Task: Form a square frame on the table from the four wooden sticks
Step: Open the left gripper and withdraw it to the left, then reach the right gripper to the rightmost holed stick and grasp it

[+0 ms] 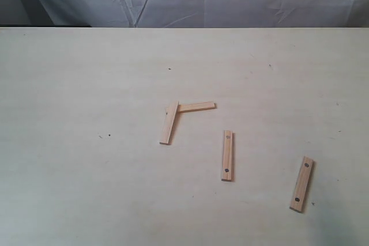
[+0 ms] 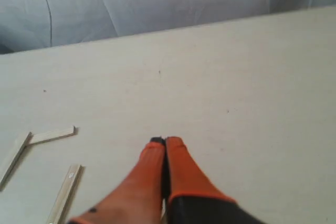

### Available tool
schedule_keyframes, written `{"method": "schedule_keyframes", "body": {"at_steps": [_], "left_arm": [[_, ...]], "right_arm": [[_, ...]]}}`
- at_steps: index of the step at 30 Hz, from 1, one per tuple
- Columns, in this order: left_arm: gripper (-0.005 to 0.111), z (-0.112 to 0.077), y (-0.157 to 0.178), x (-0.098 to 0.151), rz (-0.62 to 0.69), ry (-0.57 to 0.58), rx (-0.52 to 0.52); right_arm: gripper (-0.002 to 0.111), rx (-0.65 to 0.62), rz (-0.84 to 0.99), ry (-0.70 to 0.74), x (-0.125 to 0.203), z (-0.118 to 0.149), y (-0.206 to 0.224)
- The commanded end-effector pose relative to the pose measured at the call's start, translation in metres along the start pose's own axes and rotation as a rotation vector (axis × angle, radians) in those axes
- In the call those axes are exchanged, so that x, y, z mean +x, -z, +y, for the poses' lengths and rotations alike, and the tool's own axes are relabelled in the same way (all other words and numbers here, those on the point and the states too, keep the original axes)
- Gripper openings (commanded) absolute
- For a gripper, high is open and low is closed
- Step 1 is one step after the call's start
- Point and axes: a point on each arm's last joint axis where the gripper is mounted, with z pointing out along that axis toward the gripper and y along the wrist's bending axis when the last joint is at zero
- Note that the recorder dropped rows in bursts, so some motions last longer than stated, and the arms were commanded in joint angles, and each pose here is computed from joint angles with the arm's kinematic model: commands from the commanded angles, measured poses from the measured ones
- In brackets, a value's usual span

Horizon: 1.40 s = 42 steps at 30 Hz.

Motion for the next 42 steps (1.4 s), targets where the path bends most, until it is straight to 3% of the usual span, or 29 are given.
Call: {"method": "schedule_keyframes", "body": {"at_steps": [1, 6, 18, 27, 33, 35, 40, 42], "left_arm": [[0.0, 0.001, 0.001, 0.0, -0.006, -0.004, -0.006], [0.0, 0.002, 0.001, 0.001, 0.006, -0.006, -0.012], [0.0, 0.006, 0.002, 0.01, 0.104, -0.007, -0.056], [0.0, 0.006, 0.002, 0.01, 0.104, -0.009, -0.056], [0.0, 0.006, 0.002, 0.01, 0.104, -0.009, -0.056], [0.0, 0.006, 0.002, 0.01, 0.104, -0.009, -0.056], [0.0, 0.006, 0.002, 0.01, 0.102, -0.008, -0.055], [0.0, 0.005, 0.002, 0.009, 0.096, -0.008, -0.052]], "right_arm": [[-0.001, 0.02, 0.081, -0.011, -0.022, 0.003, -0.012], [-0.001, 0.0, 0.152, -0.077, -0.021, 0.006, -0.028], [-0.001, 0.003, 0.613, -0.254, -0.001, 0.018, -0.101], [-0.001, 0.05, 0.824, -0.25, 0.042, 0.057, -0.152], [-0.001, 0.145, 0.872, -0.23, 0.043, 0.078, -0.174], [0.005, 0.202, 0.863, -0.242, 0.043, 0.082, -0.179], [0.041, 0.357, 0.881, -0.255, 0.052, 0.076, -0.186], [0.048, 0.376, 0.899, -0.248, 0.057, 0.075, -0.188]]}}
